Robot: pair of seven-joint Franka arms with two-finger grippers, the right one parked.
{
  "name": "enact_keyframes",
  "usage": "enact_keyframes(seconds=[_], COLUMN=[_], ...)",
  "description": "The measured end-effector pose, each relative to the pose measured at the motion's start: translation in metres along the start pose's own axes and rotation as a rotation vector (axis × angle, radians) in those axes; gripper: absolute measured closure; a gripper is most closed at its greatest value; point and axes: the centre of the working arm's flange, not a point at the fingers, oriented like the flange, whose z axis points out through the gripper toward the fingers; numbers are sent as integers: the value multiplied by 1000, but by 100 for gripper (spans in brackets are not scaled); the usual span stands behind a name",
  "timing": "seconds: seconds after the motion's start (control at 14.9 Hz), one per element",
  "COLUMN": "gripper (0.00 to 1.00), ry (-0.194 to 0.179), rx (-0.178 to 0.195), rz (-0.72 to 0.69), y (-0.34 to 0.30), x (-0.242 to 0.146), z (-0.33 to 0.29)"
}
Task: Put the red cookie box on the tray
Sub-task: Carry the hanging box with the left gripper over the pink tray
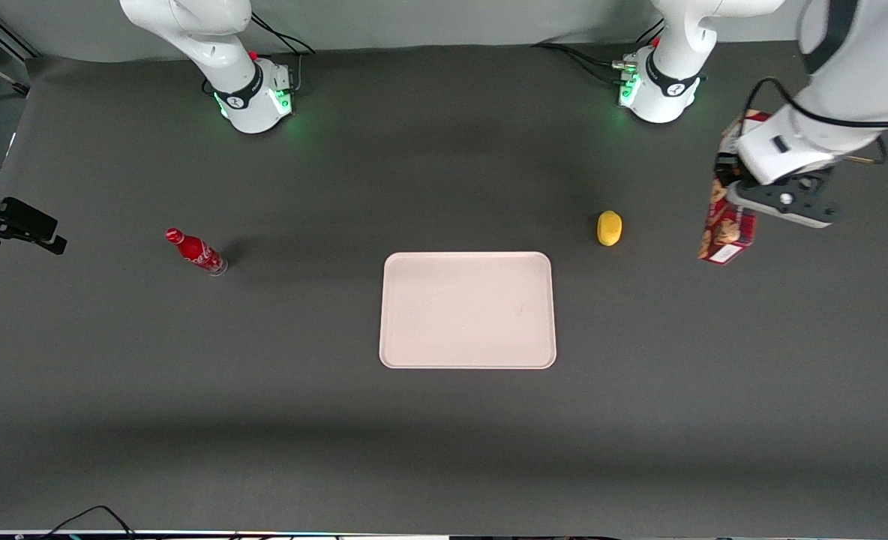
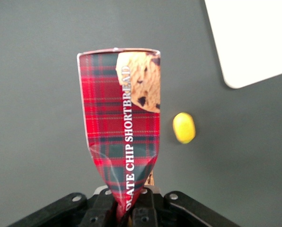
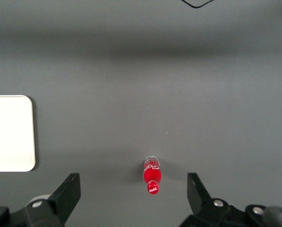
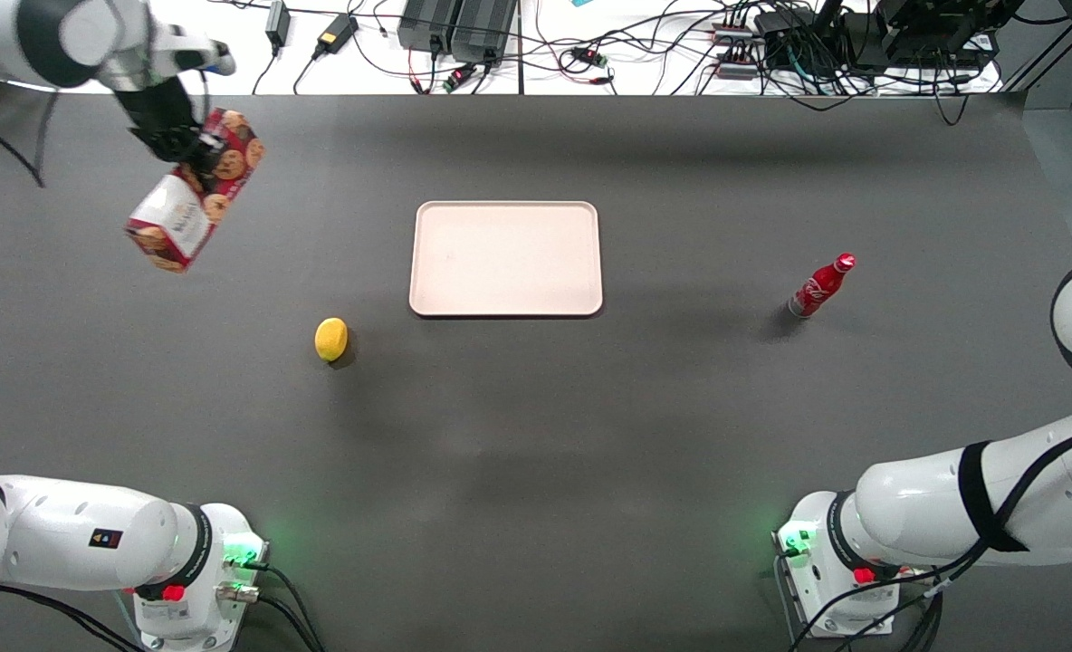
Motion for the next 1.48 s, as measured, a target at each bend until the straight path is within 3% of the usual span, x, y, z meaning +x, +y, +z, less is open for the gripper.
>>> enact_keyframes(seconds=[0.13, 0.34, 0.74, 1.21, 1.48], gripper=[90, 90, 90, 90, 90], ry=[11, 31, 40, 88, 102], rx=[-6, -83, -148, -75, -94], rz=[-75, -218, -401, -374, -361], y=[52, 108, 164, 194, 202], x=[14, 39, 106, 168, 185], z=[8, 31, 83, 173, 220])
